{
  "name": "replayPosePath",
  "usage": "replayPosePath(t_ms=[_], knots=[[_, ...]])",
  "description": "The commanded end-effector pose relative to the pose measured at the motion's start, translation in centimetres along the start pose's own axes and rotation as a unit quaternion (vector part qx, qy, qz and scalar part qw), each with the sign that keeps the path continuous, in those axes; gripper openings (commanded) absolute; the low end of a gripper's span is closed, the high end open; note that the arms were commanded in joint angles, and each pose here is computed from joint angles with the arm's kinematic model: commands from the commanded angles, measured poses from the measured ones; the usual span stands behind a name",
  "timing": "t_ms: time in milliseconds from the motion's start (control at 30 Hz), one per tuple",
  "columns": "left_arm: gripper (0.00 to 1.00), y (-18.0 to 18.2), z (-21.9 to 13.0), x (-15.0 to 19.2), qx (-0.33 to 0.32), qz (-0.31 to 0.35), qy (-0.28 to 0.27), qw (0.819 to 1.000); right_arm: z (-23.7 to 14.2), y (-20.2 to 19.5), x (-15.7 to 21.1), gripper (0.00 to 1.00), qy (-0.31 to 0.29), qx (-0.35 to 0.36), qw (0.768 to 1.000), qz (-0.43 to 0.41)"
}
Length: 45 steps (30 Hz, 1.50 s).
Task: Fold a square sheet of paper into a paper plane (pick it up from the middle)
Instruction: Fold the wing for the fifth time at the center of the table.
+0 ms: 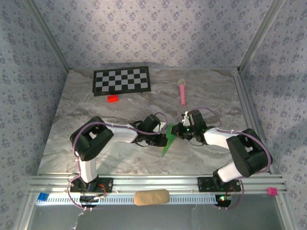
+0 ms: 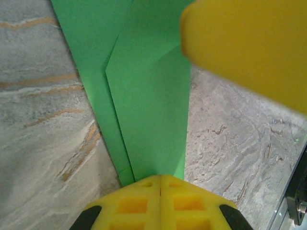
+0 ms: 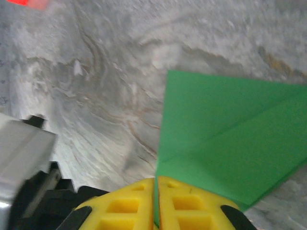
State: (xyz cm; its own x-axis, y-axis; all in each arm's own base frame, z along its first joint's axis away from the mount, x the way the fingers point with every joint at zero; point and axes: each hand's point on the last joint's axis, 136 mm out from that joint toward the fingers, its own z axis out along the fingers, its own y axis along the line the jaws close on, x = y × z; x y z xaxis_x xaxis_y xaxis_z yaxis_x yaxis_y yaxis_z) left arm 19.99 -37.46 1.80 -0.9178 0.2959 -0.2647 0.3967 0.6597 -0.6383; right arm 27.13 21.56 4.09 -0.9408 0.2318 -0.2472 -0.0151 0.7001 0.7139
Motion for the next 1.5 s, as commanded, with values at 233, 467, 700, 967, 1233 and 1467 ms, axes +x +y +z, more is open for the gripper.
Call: replayPosePath(t_ms=[233,467,700,967,1233,1467], knots=[[0.00,4.8,0.7,6.1,-0.092,-0.048,0.095,0.990,0.9,-4.3,2.2,0.09,0.025,0.049,0.998,0.039],[0.04,2.5,-1.2,3.9,-0.082,-0.044,0.062,0.994,0.3,-5.2,2.4,0.06,0.020,0.076,0.996,0.040],[0.03,-2.1,-3.9,0.0,-0.043,-0.032,0.017,0.998,0.3,-5.0,2.1,0.05,0.015,0.074,0.996,0.043],[0.02,-5.1,-2.7,-1.2,0.028,-0.035,0.022,0.999,0.3,-4.8,1.9,0.05,0.012,0.074,0.996,0.047],[0.02,-5.5,-0.8,-1.6,0.038,-0.036,0.037,0.998,0.4,-4.9,2.0,0.05,0.014,0.075,0.996,0.049],[0.02,-4.4,0.6,-1.8,0.015,-0.043,0.045,0.998,0.4,-5.0,2.1,0.05,0.015,0.074,0.996,0.052]])
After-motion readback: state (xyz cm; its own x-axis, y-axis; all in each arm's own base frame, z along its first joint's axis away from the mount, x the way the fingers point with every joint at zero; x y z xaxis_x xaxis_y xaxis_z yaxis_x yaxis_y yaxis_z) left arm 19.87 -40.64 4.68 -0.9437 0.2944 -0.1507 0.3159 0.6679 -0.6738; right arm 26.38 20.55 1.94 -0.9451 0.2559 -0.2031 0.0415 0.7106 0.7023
